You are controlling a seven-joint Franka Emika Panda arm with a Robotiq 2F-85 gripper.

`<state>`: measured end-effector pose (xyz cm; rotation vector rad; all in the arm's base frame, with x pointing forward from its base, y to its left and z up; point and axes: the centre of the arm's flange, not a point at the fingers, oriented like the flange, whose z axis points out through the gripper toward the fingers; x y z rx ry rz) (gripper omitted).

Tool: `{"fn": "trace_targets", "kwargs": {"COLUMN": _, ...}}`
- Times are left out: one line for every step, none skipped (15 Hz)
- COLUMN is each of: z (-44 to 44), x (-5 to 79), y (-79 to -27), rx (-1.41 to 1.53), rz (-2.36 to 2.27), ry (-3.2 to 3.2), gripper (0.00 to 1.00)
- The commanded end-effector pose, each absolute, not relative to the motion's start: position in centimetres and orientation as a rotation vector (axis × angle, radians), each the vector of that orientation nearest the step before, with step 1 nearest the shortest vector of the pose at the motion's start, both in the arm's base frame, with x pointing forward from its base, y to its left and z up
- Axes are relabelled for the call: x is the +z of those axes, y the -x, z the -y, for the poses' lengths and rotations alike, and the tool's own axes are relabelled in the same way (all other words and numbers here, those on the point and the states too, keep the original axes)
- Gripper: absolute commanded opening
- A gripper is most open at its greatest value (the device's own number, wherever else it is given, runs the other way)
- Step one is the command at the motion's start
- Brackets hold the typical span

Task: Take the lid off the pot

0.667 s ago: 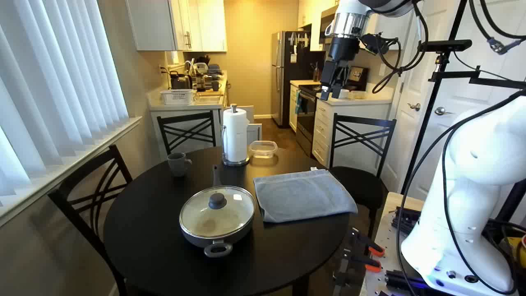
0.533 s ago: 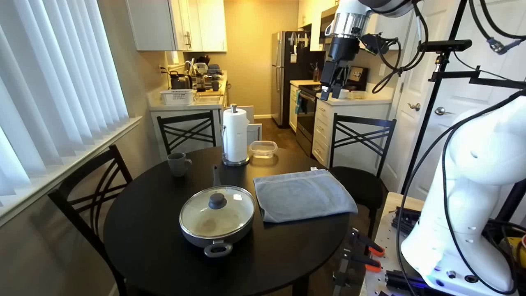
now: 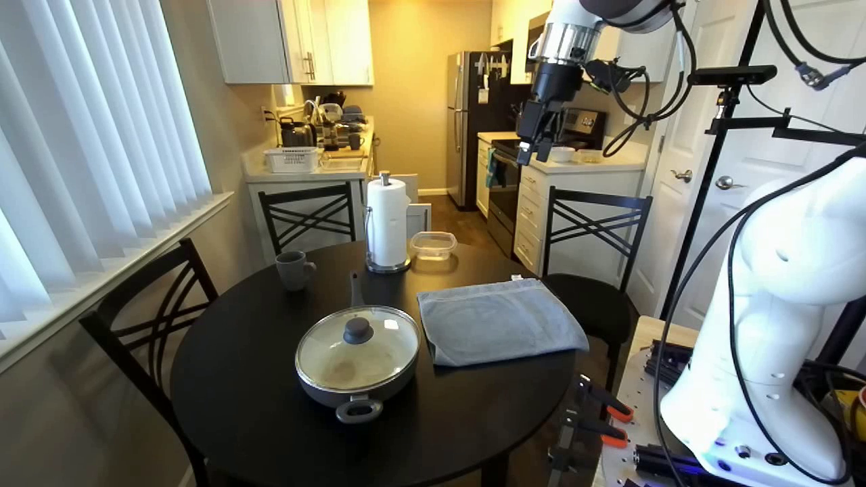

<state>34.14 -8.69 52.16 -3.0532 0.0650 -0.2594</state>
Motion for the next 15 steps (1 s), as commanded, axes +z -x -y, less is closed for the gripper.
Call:
{"fn": "trace_targets", "kwargs": {"z": 6.3, "x": 49.5, "y": -42.3, "rx": -0.315, "rz": 0.052, "ry": 3.031, "gripper": 1.0}}
{"fn": "trace_targets", "kwargs": {"z": 5.3, "x": 48.8, "y": -43.9, "rx": -0.319, "rz": 0.073, "ry": 3.021, "gripper": 1.0}}
{"fn": "trace_targets", "kwargs": {"z": 3.9, "x": 48.1, "y": -45.6, "rx": -0.295, "rz": 0.116, "ry": 3.045, "gripper": 1.0}}
{"fn": "trace_targets", "kwargs": {"z": 2.4, "x": 47.4, "y": -47.3, "rx": -0.26, "rz": 0.173, "ry": 3.071, "gripper": 1.0}}
{"fn": "trace_targets", "kwargs": {"z": 0.6, "x": 46.7, "y": -49.0, "rx": -0.199, "rz": 0.241, "ry": 3.113, "gripper": 1.0}}
{"fn": "trace_targets", "kwargs": {"z": -1.0, "x": 45.9, "y": -50.7, "rx": -0.141, "rz": 0.309, "ry": 3.135, "gripper": 1.0}}
{"fn": "trace_targets", "kwargs": {"z": -2.9, "x": 45.4, "y": -52.3, "rx": -0.098, "rz": 0.365, "ry": 3.159, "gripper": 1.0}}
{"fn": "trace_targets", "kwargs": {"z": -4.4, "x": 44.9, "y": -53.6, "rx": -0.06, "rz": 0.426, "ry": 3.179, "gripper": 1.0}}
{"fn": "trace_targets", "kwargs": {"z": -5.7, "x": 44.4, "y": -54.7, "rx": -0.021, "rz": 0.485, "ry": 3.203, "gripper": 1.0}}
{"fn": "trace_targets", "kwargs": {"z": -6.8, "x": 43.8, "y": -55.7, "rx": 0.027, "rz": 0.549, "ry": 3.227, "gripper": 1.0}}
{"fn": "trace_targets", "kwargs": {"z": -7.8, "x": 43.6, "y": -56.5, "rx": 0.072, "rz": 0.623, "ry": 3.248, "gripper": 1.0}}
{"fn": "trace_targets", "kwargs": {"z": -8.3, "x": 43.1, "y": -57.3, "rx": 0.118, "rz": 0.696, "ry": 3.268, "gripper": 1.0}}
{"fn": "trace_targets", "kwargs": {"z": -8.8, "x": 43.1, "y": -57.9, "rx": 0.15, "rz": 0.754, "ry": 3.279, "gripper": 1.0}}
{"fn": "trace_targets", "kwargs": {"z": -9.2, "x": 42.9, "y": -58.5, "rx": 0.168, "rz": 0.791, "ry": 3.285, "gripper": 1.0}}
{"fn": "trace_targets", "kwargs": {"z": -9.3, "x": 42.7, "y": -59.1, "rx": 0.179, "rz": 0.817, "ry": 3.296, "gripper": 1.0}}
